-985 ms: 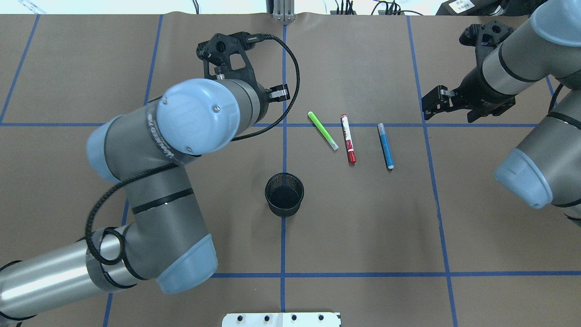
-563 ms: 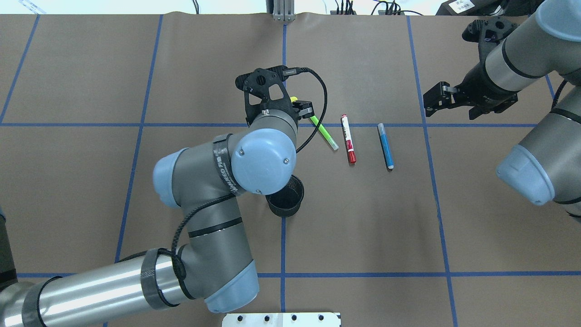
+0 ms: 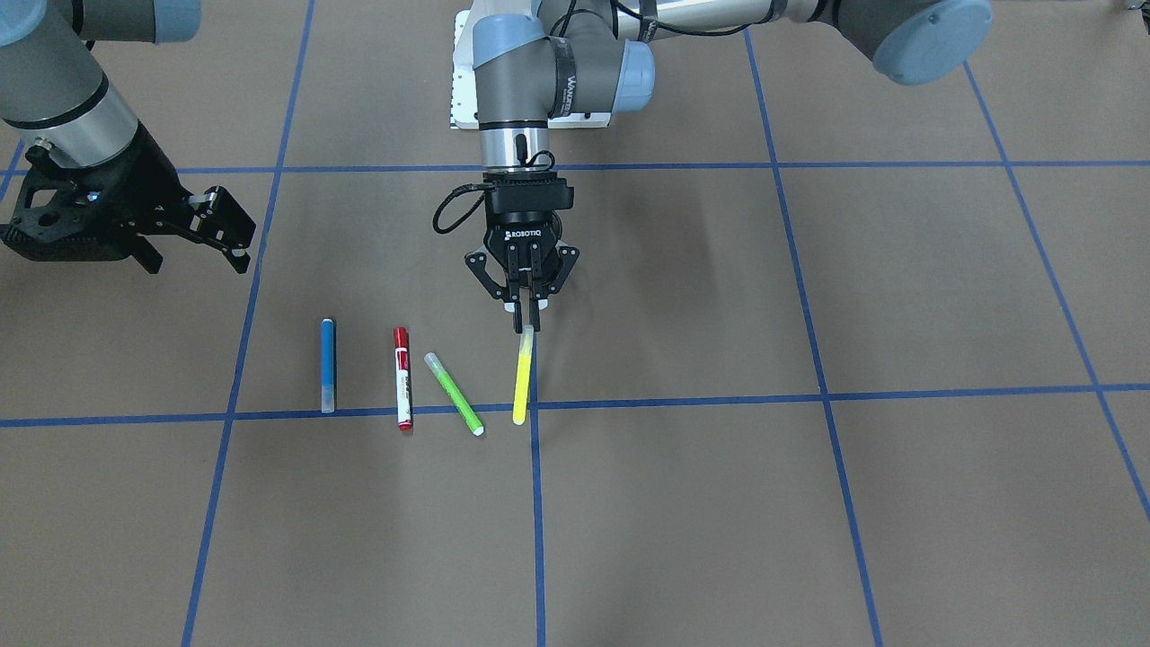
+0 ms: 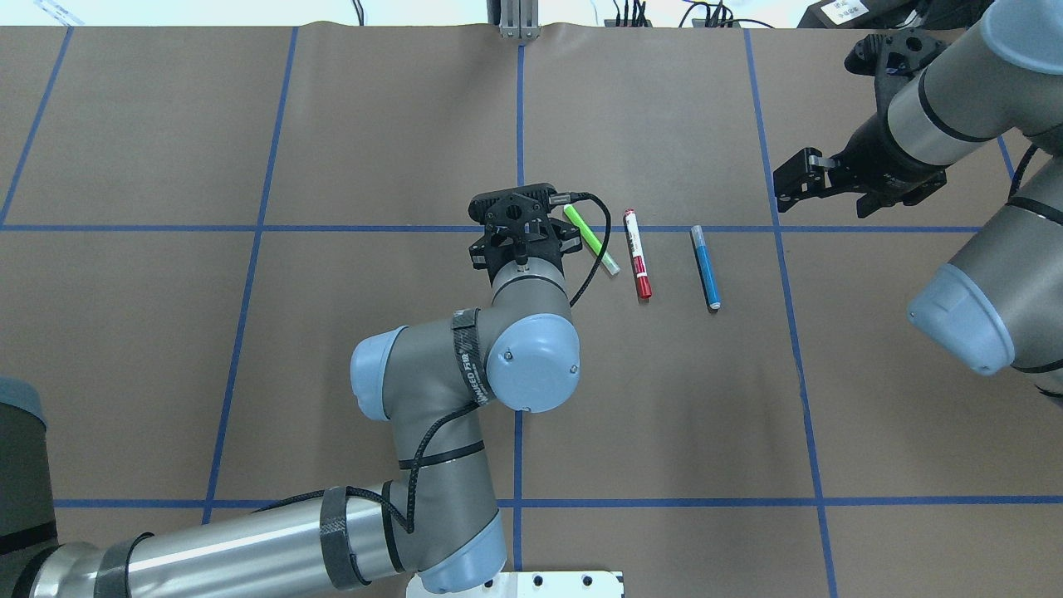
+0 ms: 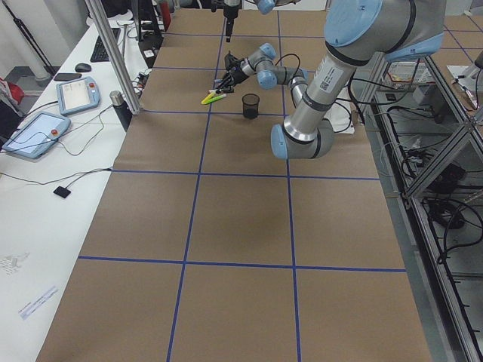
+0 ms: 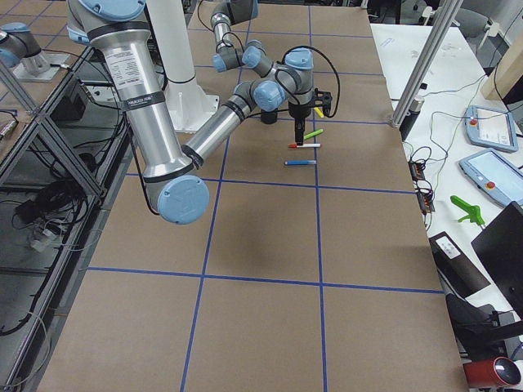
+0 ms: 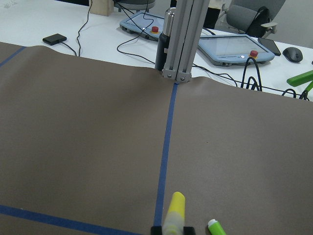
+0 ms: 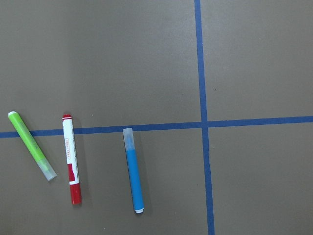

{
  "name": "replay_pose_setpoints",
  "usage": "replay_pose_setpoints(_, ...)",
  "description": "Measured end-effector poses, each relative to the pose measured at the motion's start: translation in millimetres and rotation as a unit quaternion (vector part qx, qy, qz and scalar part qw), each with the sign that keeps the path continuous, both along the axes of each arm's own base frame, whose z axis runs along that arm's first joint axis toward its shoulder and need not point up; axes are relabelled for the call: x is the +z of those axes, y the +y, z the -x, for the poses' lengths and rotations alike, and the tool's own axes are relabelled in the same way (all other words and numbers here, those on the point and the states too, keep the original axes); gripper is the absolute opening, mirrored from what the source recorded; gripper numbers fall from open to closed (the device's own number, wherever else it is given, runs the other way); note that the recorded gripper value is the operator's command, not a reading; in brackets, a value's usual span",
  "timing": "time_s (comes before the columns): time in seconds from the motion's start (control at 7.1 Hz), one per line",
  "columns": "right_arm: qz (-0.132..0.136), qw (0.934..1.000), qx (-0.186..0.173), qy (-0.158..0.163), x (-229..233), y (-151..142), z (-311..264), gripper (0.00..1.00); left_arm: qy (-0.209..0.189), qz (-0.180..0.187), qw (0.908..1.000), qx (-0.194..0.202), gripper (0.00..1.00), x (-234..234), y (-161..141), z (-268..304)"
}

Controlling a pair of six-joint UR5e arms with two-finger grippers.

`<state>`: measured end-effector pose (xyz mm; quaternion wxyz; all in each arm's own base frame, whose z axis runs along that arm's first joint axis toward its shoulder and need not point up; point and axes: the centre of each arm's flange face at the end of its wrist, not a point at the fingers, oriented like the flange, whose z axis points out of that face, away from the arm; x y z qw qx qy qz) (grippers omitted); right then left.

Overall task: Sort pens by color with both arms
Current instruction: 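Carry the yellow highlighter beside the green highlighter and lower it, left gripper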

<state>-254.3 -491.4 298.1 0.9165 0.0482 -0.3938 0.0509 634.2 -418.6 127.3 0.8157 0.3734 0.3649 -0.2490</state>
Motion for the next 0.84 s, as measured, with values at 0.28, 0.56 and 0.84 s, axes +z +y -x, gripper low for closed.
replay_pose_setpoints(0.28,0.001,1.0,0.001,0.001,2.0,0.5,-1.3,0.99,-0.009,-0.009,0.9999,-0.007,0.0,-10.4,4.0,-17.3)
replay_pose_setpoints(0.56,0.002,1.0,0.001,0.001,2.3,1.2,-2.5,1.0,-0.016,-0.017,0.9996,-0.012,0.92,-15.8,6.3,-25.4)
replay_pose_setpoints(0.84,0.001,1.0,0.002,0.001,1.7,2.5,-3.9,1.0,-0.02,-0.025,0.9995,-0.008,0.99,-25.5,9.1,-27.5)
